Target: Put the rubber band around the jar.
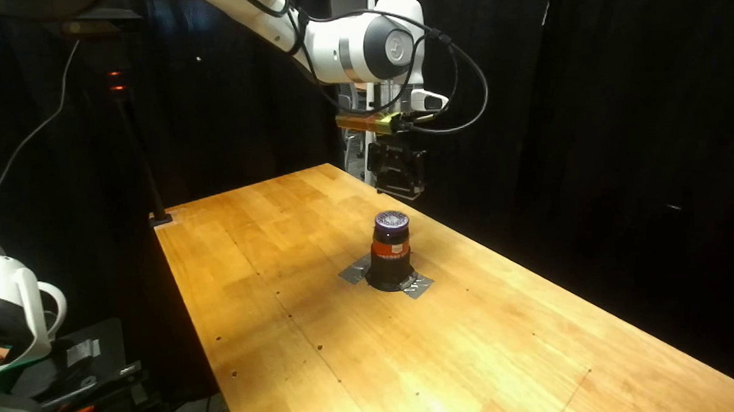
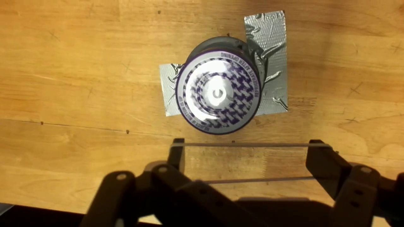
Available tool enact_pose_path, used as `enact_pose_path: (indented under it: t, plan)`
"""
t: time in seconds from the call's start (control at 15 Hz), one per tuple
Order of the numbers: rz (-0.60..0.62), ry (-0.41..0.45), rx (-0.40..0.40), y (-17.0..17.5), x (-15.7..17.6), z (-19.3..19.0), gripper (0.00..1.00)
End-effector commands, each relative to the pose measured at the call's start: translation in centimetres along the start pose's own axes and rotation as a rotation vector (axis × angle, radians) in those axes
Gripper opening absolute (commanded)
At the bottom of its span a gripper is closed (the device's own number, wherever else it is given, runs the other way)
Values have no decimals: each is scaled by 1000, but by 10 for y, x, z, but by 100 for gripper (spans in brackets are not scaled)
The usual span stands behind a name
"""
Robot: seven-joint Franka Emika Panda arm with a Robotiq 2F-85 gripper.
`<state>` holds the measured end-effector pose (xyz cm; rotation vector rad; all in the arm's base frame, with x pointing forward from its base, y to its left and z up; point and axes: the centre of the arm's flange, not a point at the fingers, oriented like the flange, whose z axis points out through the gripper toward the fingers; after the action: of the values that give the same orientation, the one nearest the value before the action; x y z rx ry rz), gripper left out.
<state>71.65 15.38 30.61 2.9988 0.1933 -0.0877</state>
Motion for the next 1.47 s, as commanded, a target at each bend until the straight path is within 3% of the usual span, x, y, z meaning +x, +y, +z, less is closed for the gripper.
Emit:
enact_pose_path:
  t: [0.0,0.67,1.4]
  plan:
    - [2,-39,27,8,17,10,100]
    - [86,-96,12,31,10,49,100]
    - [45,-134,157,44,-53,41,100]
